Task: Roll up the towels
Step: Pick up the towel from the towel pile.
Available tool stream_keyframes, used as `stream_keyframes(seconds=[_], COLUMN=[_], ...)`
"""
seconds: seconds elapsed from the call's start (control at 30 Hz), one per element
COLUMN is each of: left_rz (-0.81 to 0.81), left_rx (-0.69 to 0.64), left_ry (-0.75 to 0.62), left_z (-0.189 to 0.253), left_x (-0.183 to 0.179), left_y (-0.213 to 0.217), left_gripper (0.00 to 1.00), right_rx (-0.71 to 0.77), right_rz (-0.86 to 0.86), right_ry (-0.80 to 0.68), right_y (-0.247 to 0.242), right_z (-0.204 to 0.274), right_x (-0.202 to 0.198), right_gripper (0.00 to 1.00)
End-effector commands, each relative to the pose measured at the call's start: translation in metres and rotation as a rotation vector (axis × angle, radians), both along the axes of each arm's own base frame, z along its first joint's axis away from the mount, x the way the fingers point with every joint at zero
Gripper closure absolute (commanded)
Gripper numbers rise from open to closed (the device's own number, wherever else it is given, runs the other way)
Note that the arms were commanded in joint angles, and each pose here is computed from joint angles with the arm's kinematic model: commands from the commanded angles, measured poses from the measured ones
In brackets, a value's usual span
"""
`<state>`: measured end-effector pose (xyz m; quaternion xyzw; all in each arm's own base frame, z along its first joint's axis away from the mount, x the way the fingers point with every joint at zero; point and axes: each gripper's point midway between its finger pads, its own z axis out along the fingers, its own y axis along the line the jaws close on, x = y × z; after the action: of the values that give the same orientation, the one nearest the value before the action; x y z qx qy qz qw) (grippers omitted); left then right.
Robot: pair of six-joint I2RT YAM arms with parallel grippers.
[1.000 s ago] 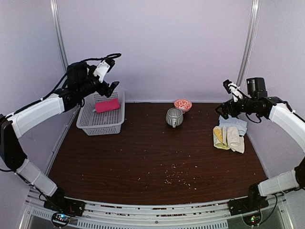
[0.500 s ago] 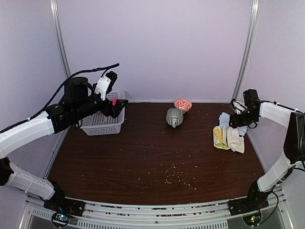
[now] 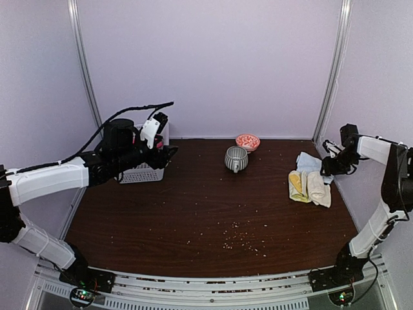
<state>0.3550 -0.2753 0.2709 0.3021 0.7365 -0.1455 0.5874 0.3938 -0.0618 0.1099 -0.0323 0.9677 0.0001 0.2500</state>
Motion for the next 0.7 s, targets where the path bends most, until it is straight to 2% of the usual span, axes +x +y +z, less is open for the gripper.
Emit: stream_keyframes(seconds=[0.0, 0.53, 0.57, 0.67], left_rz=[-0.092, -0.075, -0.076, -0.07], left_rx=[-0.068, -0.008, -0.005, 0.003], left_ry=[-0.068, -0.071, -0.07, -0.066], left_z=[0.032, 0.029, 0.027, 0.024], left_x=[-0.008, -0.012, -0.012, -0.01], left_y=[-0.009, -0.008, -0.008, -0.007], left_gripper=[0.38, 0.4, 0.4, 0.4], right_rx=[0.114, 0.133, 0.144, 0.169], right_rz=[0.098, 0.058, 0.06, 0.071], right_ry=[0.068, 0.214, 0.22, 0.224], right_y=[0.03, 0.028, 0.029, 0.034], right_z=[-0.01, -0.049, -0.051, -0.051], right_x=[-0.027, -0.039, -0.04, -0.039], right_gripper=[0.49, 0.48, 0.51, 0.73])
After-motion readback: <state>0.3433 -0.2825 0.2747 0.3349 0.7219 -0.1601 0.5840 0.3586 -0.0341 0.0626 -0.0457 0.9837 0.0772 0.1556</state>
